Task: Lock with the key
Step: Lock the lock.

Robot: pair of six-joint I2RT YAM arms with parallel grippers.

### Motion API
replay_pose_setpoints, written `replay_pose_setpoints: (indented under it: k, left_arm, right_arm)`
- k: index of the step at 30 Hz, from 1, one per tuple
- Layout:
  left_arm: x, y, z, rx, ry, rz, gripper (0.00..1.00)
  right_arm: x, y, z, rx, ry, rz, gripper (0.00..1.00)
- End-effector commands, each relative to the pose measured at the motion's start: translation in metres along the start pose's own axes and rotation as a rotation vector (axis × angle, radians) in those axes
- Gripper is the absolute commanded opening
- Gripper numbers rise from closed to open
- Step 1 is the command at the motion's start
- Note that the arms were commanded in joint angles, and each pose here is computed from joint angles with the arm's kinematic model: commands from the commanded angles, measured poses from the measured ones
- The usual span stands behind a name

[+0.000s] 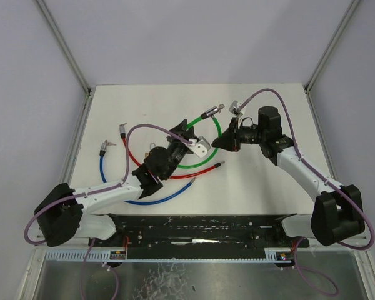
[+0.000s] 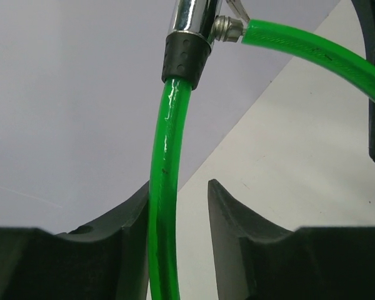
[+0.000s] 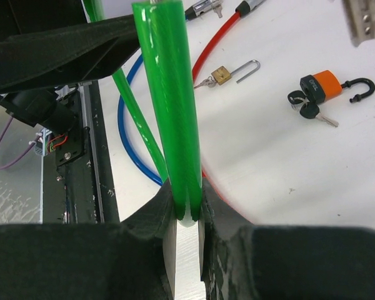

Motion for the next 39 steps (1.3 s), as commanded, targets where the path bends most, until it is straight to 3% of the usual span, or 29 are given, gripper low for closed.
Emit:
replay_pose_setpoints:
  k: [1, 17, 22, 26, 36, 39]
  left_arm:
    - [0.000, 0.003, 0.013, -0.057, -0.017, -0.011, 0.38]
    - [-0.006, 0.023, 0.031, -0.245, -0.023, 0.038, 0.69]
    - [-0.013, 0.037, 0.042, -0.351, -0.047, 0.081, 0.73]
    - [-0.026, 0.048, 0.054, -0.503, -0.081, 0.066, 0.74]
    - [-0.057, 0.041, 0.094, -1.106, -0.257, -0.201, 0.65]
    - [-0.053, 0.034, 0.101, -1.274, -0.261, -0.244, 0.61]
  right_arm:
    - [-0.003, 0.010, 0.032, -0.152, -0.105, 0.061, 0.00]
    - [-0.004, 0.010, 0.031, -0.158, -0.108, 0.059, 0.00]
    - [-0.003, 0.010, 0.031, -0.157, -0.107, 0.059, 0.00]
    - [-0.004, 0.010, 0.031, -0.161, -0.109, 0.058, 0.00]
    - [-0.003, 0.009, 0.032, -0.159, -0.111, 0.054, 0.00]
    - [-0.003, 0.008, 0.031, -0.159, -0.111, 0.049, 0.00]
Point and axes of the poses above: each gripper's point midway between its finger pads, its own x axis out along the fingers, its own y axis along the line the jaws close on, z = x × y, the point moved 10 cm from there along -x, back along the fingers, and after that the axes turned 2 degrees about x, right-handed, at the moved point
